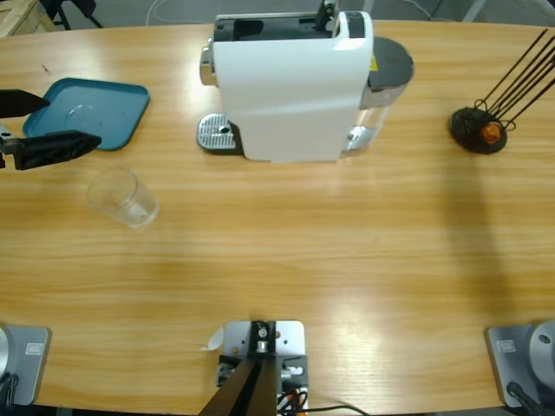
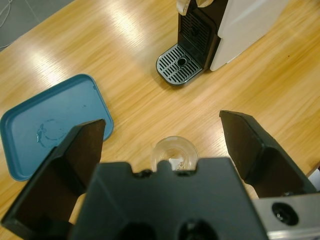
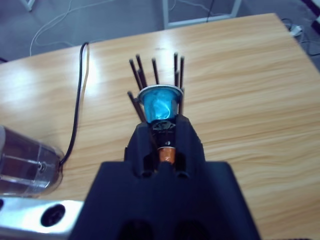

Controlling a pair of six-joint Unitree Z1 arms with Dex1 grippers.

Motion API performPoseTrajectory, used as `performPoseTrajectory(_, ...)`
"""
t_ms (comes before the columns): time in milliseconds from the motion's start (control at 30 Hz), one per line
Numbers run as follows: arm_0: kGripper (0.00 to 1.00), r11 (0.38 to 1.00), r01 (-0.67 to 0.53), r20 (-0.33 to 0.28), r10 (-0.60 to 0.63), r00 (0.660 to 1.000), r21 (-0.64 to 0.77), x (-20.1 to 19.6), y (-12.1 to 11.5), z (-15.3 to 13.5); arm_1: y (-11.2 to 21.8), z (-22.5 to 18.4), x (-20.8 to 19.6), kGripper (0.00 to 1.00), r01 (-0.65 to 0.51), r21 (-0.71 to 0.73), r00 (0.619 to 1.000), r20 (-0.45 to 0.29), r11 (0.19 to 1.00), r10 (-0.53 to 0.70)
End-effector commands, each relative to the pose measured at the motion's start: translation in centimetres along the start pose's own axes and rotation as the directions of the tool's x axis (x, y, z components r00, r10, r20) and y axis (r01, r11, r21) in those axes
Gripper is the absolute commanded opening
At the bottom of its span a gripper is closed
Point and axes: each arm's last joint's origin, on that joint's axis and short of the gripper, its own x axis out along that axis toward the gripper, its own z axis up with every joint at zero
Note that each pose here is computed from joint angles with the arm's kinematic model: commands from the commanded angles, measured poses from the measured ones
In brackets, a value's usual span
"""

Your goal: Pour coffee

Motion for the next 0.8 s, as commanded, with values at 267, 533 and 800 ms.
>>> performPoseTrajectory(267,1.0,0.999,0.032,-0.004,-0.032,0.999,0.019,0.4,-0.8,0.2,3.5,2.7,-7.2,0.0,-0.289,-0.113,0.953,0.063,0.951,0.297)
performPoseTrajectory(533,1.0,0.999,0.042,0.029,-0.043,0.999,0.028,-0.9,-0.8,-0.1,14.6,4.6,-7.2,0.0,-0.703,-0.415,0.685,-0.178,0.578,0.706)
performPoseTrajectory(800,1.0,0.999,0.043,0.025,-0.044,0.999,0.033,-1.3,-0.7,-0.8,22.1,4.0,-5.5,0.0,-0.828,-0.548,0.41,-0.445,0.12,0.796)
